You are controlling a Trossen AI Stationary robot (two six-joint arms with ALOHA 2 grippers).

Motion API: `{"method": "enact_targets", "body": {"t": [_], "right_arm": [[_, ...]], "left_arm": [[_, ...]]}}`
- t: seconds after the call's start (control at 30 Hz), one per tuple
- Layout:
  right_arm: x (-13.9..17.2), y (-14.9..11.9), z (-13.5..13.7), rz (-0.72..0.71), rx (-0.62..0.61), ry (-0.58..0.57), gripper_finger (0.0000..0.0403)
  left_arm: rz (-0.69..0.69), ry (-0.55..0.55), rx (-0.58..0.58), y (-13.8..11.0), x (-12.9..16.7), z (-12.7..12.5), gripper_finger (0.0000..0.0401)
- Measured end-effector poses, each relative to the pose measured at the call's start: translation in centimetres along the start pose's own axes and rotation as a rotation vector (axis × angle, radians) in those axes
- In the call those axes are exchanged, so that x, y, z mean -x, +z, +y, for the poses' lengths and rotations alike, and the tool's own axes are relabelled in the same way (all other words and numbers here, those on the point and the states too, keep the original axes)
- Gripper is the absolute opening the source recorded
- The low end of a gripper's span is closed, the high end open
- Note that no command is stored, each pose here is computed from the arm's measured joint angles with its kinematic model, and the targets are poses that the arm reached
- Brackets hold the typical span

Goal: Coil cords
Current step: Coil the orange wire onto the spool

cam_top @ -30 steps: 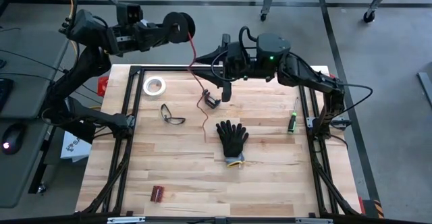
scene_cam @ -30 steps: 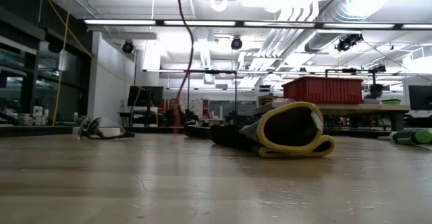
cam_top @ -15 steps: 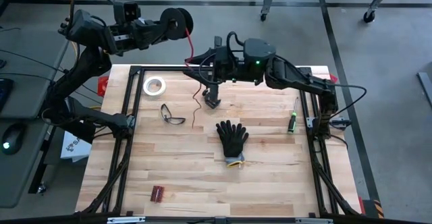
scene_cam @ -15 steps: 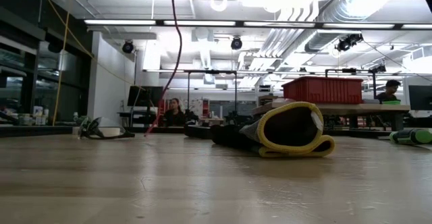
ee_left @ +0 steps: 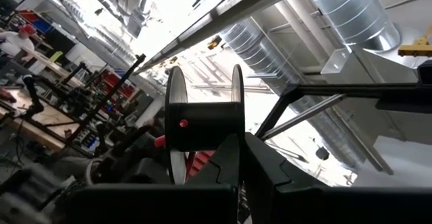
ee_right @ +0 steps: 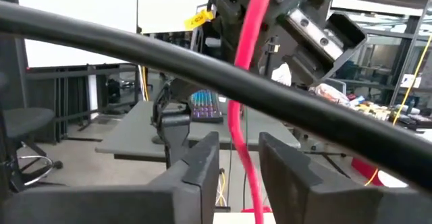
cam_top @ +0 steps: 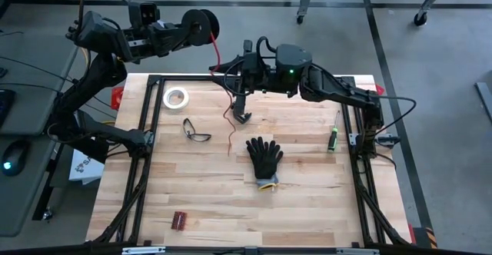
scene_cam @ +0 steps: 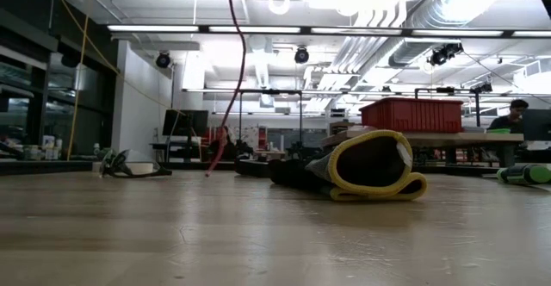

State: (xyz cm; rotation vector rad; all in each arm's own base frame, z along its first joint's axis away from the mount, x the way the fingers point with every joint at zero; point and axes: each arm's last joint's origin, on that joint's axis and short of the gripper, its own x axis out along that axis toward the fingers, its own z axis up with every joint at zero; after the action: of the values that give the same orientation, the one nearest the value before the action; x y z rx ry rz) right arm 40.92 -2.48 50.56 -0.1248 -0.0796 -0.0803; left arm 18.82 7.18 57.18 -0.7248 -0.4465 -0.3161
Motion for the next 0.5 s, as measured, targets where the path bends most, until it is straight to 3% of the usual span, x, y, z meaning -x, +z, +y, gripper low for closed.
{"method": "enact_targets", "body": {"t": [0.5], "right_arm": [[-0.21,-0.59,-0.04,0.045,0.064,-0.035,0.0094]], "left_arm": [[-0.007,-0.011,-0.004,0.07,0.00,-0.11,0.0000]]}}
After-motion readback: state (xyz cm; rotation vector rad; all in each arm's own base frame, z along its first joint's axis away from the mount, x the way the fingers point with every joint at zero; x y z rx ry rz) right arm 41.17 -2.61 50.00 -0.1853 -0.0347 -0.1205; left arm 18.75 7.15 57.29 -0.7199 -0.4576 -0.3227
